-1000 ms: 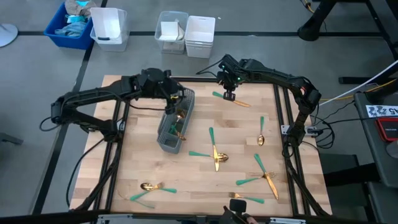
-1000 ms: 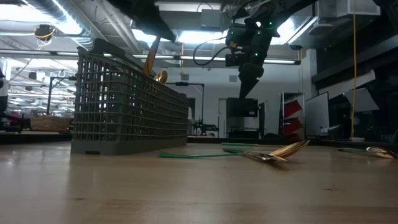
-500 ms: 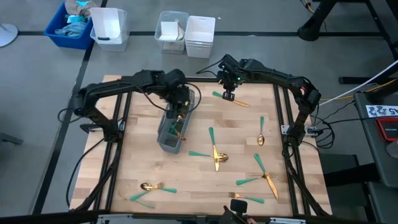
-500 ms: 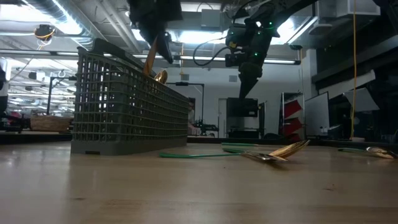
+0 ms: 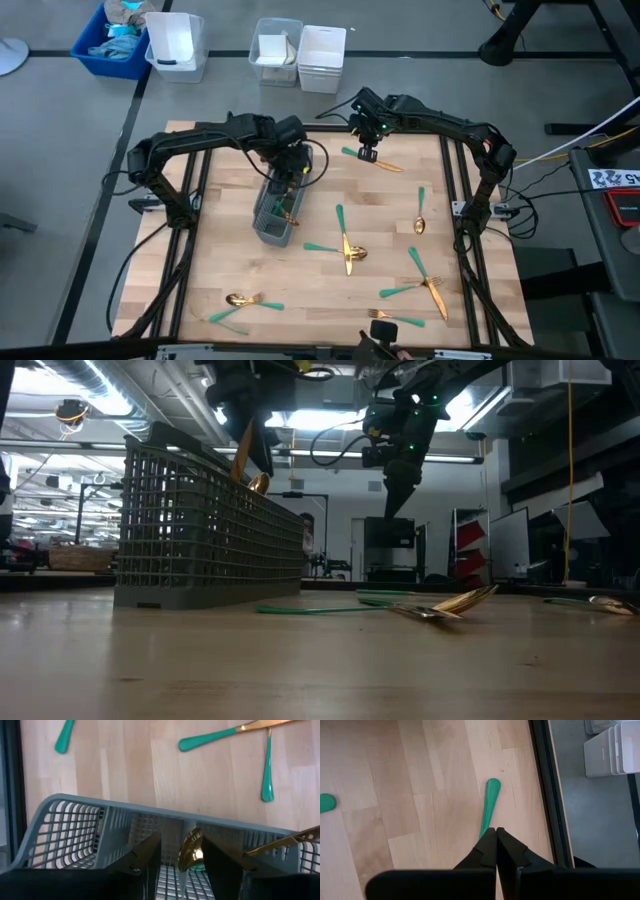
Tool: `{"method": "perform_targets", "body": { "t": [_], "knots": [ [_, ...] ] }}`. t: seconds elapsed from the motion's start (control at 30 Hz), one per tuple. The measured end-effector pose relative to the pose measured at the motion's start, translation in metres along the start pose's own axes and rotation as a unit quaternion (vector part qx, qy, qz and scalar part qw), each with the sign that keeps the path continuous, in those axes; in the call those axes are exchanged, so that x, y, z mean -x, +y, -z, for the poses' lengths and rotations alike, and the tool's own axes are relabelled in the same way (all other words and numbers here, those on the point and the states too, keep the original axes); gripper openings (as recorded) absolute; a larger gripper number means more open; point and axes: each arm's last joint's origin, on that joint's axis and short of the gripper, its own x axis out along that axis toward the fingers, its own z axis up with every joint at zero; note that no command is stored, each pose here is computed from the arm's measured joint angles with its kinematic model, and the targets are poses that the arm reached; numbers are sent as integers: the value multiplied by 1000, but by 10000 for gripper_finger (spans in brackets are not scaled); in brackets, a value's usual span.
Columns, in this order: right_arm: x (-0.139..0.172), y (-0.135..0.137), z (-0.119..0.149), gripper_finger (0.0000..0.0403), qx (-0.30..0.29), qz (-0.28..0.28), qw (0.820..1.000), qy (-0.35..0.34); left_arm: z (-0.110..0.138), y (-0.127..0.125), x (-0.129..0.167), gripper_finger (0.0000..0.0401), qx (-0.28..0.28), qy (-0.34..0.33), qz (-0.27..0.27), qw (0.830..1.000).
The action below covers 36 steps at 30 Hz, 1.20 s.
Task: Sort silverware
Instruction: Put the green spoon into the gray silverware rack
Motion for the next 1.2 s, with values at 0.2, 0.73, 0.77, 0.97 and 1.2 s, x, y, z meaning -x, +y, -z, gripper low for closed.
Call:
{"method": "perform_targets", "body": {
  "t": [0.2, 0.73, 0.77, 0.97, 1.2],
  "knots": [
    [0, 0, 0, 3, 0, 0, 1000, 0, 1, 0, -5, 131, -6, 14, 7, 1000],
    [0, 0, 0, 3, 0, 0, 1000, 0, 3, 1, -22, 9, -41, 57, 28, 997],
    [0, 0, 0, 3, 0, 0, 1000, 0, 4, 1, -22, 8, -39, 61, 30, 997],
    [0, 0, 0, 3, -6, -1, 1000, 1, 6, -5, -16, 5, -38, 70, 37, 996],
    [0, 0, 1, 3, -14, -2, 1000, 6, 1, -18, 18, 4, -38, 20, 18, 999]
  ]
}}
